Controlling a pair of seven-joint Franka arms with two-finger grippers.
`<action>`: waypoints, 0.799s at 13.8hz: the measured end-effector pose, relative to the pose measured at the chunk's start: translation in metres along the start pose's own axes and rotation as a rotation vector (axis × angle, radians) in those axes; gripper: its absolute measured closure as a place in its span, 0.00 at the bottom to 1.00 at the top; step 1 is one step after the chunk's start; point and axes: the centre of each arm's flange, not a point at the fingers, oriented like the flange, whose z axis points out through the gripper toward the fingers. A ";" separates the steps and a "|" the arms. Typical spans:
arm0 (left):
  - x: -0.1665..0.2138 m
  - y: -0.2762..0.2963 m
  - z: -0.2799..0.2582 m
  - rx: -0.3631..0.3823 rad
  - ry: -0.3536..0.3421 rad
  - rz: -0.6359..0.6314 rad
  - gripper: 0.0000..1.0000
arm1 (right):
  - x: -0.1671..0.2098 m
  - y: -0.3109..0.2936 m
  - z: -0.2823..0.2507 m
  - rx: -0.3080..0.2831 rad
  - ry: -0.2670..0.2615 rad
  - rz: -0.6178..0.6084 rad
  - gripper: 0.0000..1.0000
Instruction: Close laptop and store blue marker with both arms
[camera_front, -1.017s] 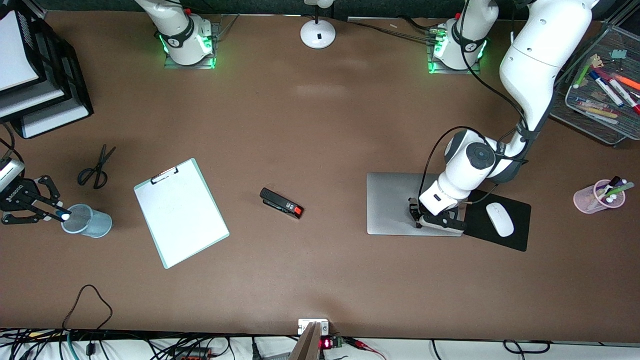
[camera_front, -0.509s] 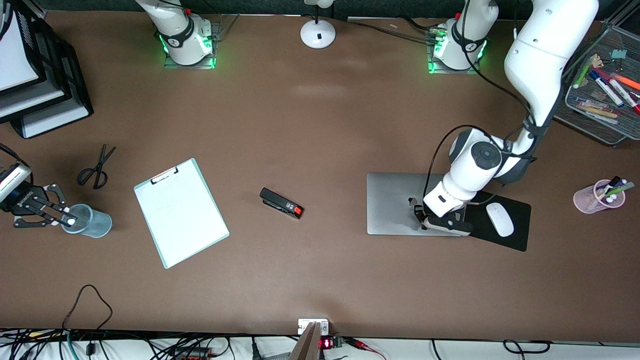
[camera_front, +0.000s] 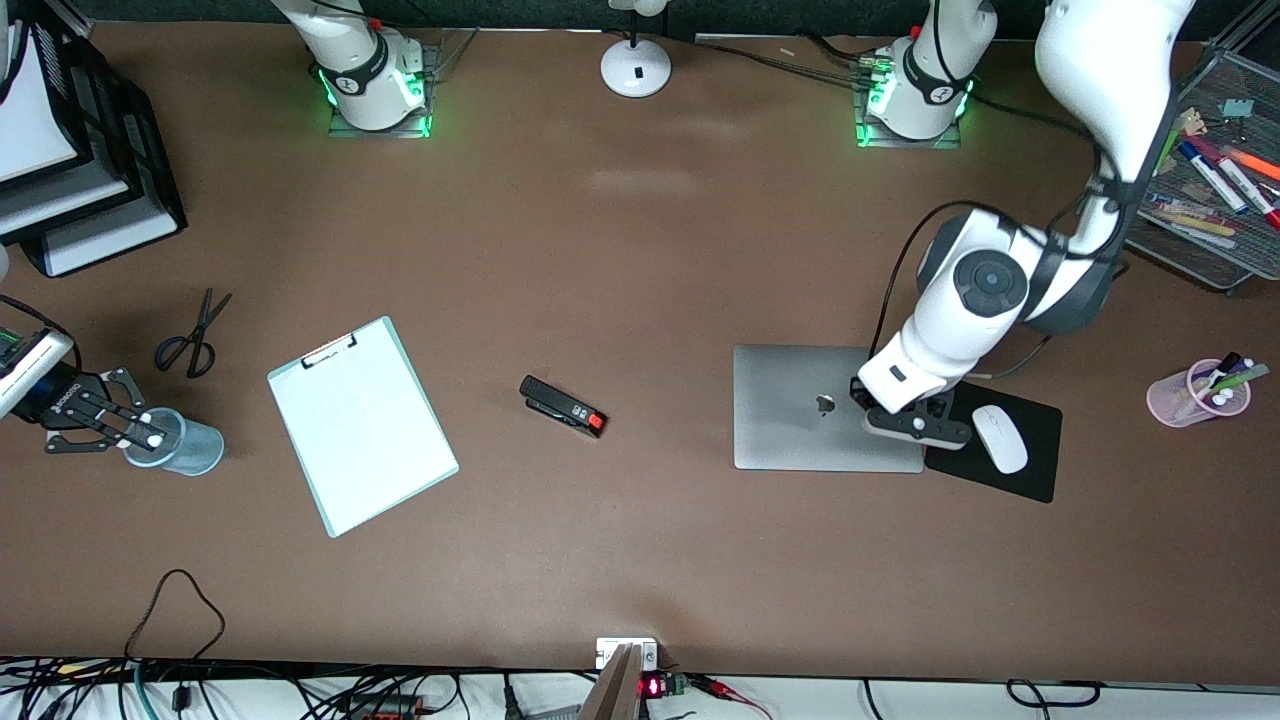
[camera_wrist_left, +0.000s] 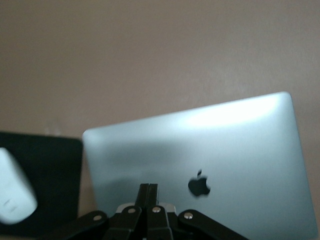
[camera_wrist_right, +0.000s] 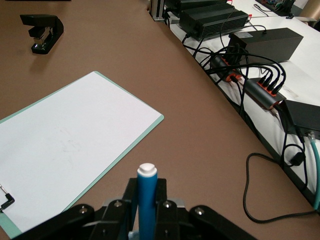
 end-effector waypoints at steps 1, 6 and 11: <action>-0.005 -0.001 -0.014 0.023 -0.030 0.002 0.97 | -0.004 -0.001 0.000 0.006 0.005 0.004 0.82; -0.027 -0.006 -0.067 0.106 -0.146 0.059 0.61 | -0.012 0.001 -0.012 -0.004 0.013 0.012 0.44; -0.039 -0.009 -0.109 0.111 -0.190 0.039 0.07 | 0.014 0.006 -0.019 0.027 0.003 0.087 0.00</action>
